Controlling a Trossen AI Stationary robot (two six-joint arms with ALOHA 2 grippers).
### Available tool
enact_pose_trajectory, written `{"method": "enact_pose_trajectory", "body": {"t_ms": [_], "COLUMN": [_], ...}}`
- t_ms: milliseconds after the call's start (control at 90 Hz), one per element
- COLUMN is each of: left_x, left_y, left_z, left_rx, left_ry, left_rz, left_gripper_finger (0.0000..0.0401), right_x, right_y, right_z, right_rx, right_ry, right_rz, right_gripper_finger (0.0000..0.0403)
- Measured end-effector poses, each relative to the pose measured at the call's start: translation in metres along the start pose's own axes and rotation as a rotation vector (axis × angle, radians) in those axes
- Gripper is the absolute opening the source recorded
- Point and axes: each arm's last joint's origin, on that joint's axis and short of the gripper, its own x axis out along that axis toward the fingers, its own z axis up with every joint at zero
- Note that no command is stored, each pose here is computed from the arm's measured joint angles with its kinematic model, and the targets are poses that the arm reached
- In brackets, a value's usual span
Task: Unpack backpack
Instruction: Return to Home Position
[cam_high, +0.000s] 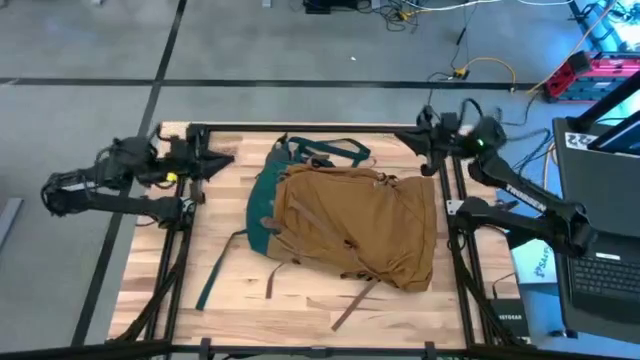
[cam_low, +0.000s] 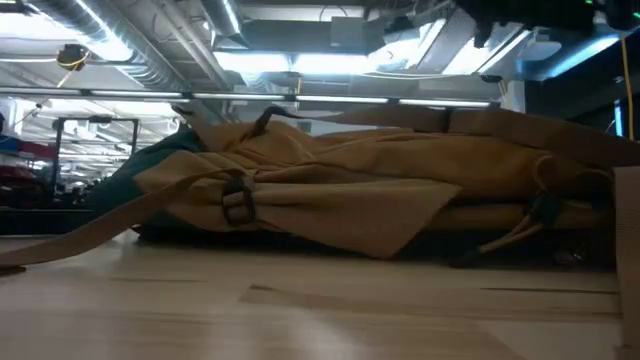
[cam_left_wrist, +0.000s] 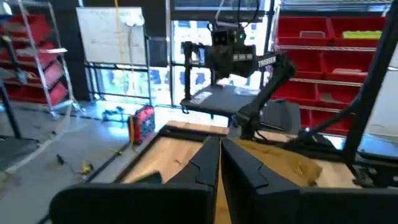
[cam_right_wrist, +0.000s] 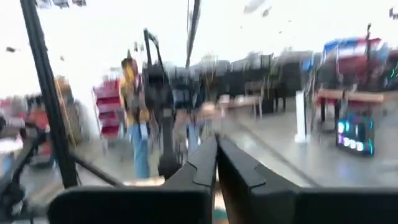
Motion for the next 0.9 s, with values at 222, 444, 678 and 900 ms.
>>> {"method": "enact_pose_trajectory", "body": {"t_ms": [222,444,678,900], "left_x": [0.003,0.013,0.018,0.016], "left_y": [-0.001,-0.004,-0.005,-0.004], "left_z": [-0.049,-0.083,-0.11,-0.111], "left_rx": [-0.064,-0.102,-0.12,-0.105], "left_ry": [-0.078,-0.117,-0.069,-0.107], "left_rz": [-0.036,-0.078,-0.088,-0.089], "left_gripper_finger": [0.0,0.0,0.0,0.0], "right_x": [-0.011,0.004,0.02,0.003], "right_y": [0.005,0.009,0.023,0.031], "right_z": [-0.04,-0.081,-0.095,-0.094], "right_rx": [0.068,0.12,0.121,0.115], "right_ry": [-0.064,0.069,0.089,0.0], "right_rz": [-0.174,-0.219,-0.115,-0.084], "right_gripper_finger": [0.0,0.0,0.0,0.0]}}
